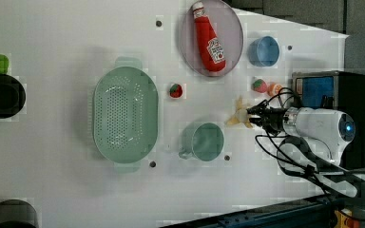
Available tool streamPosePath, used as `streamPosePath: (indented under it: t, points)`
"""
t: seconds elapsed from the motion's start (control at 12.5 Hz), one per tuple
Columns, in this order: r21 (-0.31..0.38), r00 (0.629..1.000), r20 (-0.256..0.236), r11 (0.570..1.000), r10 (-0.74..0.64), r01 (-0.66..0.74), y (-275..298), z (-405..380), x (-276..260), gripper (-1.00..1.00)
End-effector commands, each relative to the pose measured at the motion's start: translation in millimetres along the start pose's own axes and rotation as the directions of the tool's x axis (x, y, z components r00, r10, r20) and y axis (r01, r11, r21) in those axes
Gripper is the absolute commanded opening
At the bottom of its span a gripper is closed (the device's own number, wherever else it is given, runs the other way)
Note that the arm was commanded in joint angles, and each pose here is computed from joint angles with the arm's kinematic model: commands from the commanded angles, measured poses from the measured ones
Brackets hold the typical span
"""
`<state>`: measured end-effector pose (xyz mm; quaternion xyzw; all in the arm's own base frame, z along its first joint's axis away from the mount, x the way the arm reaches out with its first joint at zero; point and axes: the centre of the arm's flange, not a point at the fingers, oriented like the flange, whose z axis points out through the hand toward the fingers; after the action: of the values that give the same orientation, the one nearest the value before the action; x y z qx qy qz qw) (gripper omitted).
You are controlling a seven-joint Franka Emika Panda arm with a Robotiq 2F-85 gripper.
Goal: Pick banana from table and place on oven.
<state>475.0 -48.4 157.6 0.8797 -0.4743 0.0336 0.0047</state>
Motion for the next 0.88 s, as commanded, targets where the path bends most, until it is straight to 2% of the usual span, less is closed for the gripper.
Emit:
streamPosePath:
  t: [0.08,0.72,0.88]
  points:
    - [0.055,1.000,-0.029,0.998,0.013,-0.012,-15,-42,2,-0.48]
    - [0.029,1.000,0.008,1.000,-0.001,0.001,-33,-307,13,-0.48]
    - [-0.001,1.000,0.030,1.000,0.010,-0.010,-29,-351,19,-0.48]
